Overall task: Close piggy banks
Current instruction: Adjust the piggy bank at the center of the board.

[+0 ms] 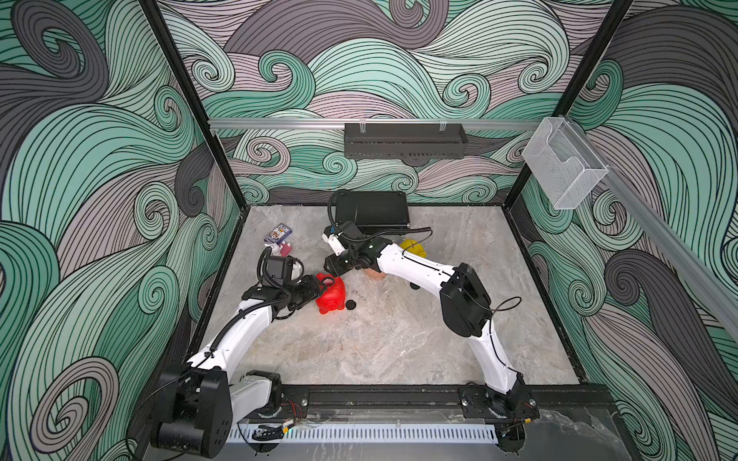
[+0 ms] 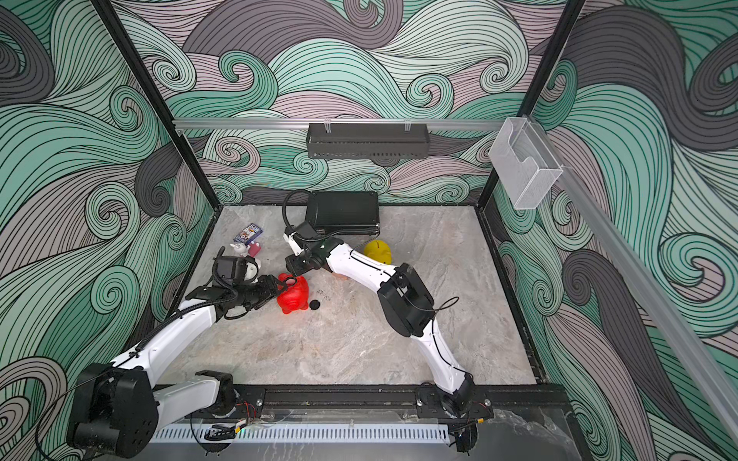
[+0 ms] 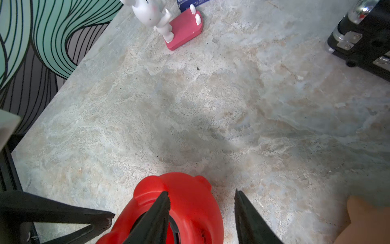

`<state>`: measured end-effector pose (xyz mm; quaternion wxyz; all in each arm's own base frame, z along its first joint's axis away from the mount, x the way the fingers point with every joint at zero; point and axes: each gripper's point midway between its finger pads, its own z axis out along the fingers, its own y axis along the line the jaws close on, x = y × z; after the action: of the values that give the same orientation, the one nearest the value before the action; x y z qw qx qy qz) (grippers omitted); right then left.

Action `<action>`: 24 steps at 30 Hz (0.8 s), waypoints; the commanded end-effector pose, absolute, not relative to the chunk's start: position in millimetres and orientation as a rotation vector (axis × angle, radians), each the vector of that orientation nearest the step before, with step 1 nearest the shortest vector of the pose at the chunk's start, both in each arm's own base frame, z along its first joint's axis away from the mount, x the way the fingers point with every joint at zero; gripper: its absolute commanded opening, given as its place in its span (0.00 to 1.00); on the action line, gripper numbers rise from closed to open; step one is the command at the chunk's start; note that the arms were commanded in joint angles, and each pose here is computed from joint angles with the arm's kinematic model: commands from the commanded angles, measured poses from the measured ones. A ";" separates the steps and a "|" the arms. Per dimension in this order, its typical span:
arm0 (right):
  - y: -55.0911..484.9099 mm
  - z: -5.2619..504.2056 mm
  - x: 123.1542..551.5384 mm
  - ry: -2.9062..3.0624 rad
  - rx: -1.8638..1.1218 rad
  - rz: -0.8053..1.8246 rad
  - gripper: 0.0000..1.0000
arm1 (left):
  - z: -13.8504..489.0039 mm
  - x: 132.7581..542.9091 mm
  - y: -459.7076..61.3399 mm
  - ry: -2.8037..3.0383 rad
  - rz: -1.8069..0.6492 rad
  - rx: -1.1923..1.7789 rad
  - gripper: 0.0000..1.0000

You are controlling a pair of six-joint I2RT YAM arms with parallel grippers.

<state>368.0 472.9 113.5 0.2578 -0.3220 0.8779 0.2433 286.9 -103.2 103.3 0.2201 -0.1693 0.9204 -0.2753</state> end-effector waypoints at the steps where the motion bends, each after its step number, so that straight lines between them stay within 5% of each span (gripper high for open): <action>1: 471.7 103.3 368.5 2.415 -0.878 0.621 0.51 | 98.5 290.5 -101.6 2.551 -0.727 -0.459 0.55; 24: 441.7 105.6 349.9 2.449 -0.888 0.544 0.50 | 90.7 289.4 -84.8 2.566 -0.596 -0.524 0.54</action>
<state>358.6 451.0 96.4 0.2419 -0.3188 0.8924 0.2085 292.3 -93.5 95.8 0.2295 -0.1807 0.9246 -0.2445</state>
